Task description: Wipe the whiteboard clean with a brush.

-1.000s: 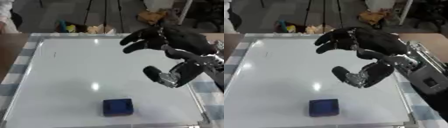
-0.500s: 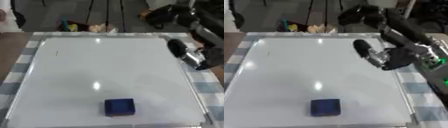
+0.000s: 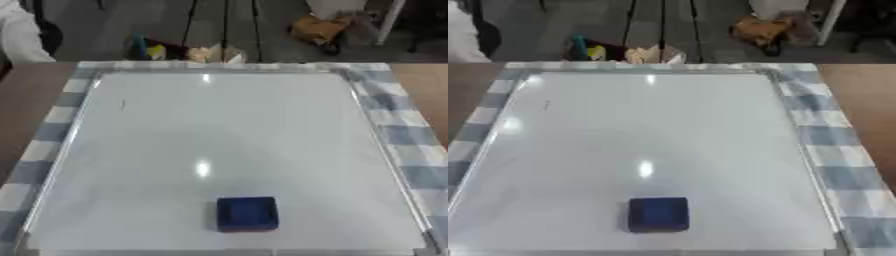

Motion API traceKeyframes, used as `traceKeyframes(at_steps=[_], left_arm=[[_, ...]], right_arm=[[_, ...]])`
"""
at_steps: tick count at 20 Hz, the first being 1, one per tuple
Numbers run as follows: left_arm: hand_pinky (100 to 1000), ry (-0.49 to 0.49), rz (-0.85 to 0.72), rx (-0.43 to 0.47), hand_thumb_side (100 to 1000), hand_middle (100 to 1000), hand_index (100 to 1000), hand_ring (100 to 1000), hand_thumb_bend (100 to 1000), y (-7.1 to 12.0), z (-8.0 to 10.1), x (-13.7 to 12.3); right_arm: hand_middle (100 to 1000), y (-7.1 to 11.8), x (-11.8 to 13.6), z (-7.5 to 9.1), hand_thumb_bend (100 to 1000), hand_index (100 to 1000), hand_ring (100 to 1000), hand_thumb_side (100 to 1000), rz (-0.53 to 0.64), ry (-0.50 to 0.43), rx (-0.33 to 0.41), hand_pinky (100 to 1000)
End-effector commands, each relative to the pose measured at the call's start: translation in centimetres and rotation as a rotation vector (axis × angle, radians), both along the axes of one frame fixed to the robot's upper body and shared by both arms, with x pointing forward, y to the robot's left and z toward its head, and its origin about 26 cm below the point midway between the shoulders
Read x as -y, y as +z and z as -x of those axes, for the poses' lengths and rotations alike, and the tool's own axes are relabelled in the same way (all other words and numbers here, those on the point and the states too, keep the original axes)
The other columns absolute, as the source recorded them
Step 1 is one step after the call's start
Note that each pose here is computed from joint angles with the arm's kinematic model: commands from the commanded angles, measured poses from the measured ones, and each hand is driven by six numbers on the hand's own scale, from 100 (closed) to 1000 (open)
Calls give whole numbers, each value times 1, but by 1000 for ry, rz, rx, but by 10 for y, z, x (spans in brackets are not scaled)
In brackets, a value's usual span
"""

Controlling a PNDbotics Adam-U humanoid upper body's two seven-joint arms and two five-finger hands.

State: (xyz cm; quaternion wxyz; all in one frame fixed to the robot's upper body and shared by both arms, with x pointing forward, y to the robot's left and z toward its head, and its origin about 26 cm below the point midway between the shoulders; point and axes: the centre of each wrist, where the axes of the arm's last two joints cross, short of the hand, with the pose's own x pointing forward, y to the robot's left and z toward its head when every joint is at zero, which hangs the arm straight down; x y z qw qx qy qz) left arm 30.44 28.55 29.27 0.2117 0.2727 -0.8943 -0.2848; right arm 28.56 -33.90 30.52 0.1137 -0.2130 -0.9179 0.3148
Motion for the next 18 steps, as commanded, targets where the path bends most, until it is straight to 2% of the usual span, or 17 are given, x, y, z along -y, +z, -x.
traceKeyframes(at_steps=[1, 5, 9, 14, 18], left_arm=[[753, 87, -254, -36, 940, 781, 877, 798, 100, 14, 3, 8], [802, 110, -520, -91, 959, 797, 925, 820, 100, 19, 2, 23], [839, 79, -740, -153, 982, 813, 886, 847, 100, 20, 0, 40], [823, 52, -848, -225, 1000, 799, 847, 848, 129, 23, 2, 55], [806, 40, -890, -283, 1000, 785, 913, 833, 177, 25, 3, 64]], right_arm=[[801, 15, 10, 9, 100, 865, 823, 969, -36, -8, 65, 743], [798, 5, 24, 14, 100, 862, 819, 959, -108, -26, 92, 740], [793, -12, 35, 18, 100, 861, 813, 943, -176, -58, 115, 738], [791, -21, 45, 23, 100, 858, 806, 932, -234, -79, 167, 735], [789, -27, 51, 26, 100, 857, 801, 924, -266, -81, 209, 733]])
